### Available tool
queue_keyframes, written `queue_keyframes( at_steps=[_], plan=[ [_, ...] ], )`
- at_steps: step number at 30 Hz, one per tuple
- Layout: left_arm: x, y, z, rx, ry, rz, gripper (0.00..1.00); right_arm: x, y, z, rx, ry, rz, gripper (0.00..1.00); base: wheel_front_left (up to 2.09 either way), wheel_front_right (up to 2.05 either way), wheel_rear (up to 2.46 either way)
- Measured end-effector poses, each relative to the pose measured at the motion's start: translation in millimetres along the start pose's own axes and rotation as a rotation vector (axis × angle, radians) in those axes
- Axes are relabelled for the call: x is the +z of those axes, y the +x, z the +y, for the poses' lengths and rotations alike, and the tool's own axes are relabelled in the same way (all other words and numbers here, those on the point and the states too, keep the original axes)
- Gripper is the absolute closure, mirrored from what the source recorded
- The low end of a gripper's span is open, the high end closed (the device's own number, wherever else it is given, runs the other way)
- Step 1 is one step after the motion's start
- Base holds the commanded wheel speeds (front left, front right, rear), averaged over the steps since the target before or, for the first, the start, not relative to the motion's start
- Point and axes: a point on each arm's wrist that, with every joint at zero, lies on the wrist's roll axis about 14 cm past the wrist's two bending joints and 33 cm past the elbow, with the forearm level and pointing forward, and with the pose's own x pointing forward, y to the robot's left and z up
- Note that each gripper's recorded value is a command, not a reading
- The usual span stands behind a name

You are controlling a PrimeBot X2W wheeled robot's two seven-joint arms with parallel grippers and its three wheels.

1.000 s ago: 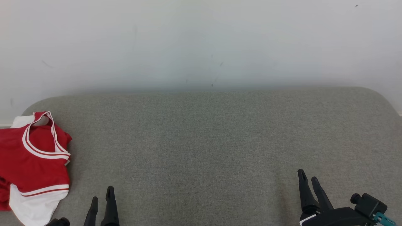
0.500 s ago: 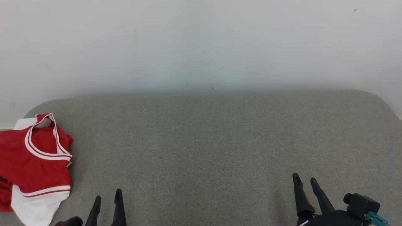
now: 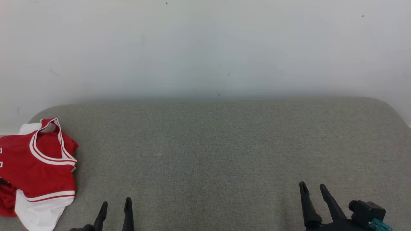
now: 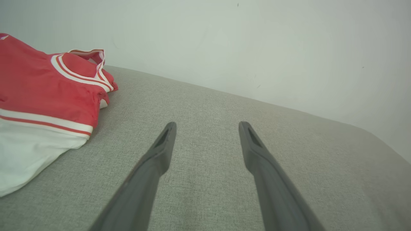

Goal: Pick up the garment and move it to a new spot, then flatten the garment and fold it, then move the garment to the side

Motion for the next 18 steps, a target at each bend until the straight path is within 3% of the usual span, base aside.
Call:
queue_keyframes(
  at_steps=[18],
  plan=[
    [-0.8,-5.8,4.6,0.0,0.111,-0.013,0.0,-5.5,-5.1,1.7,0.012,-0.124,0.013,0.0,0.0,0.0,0.0]
  ],
)
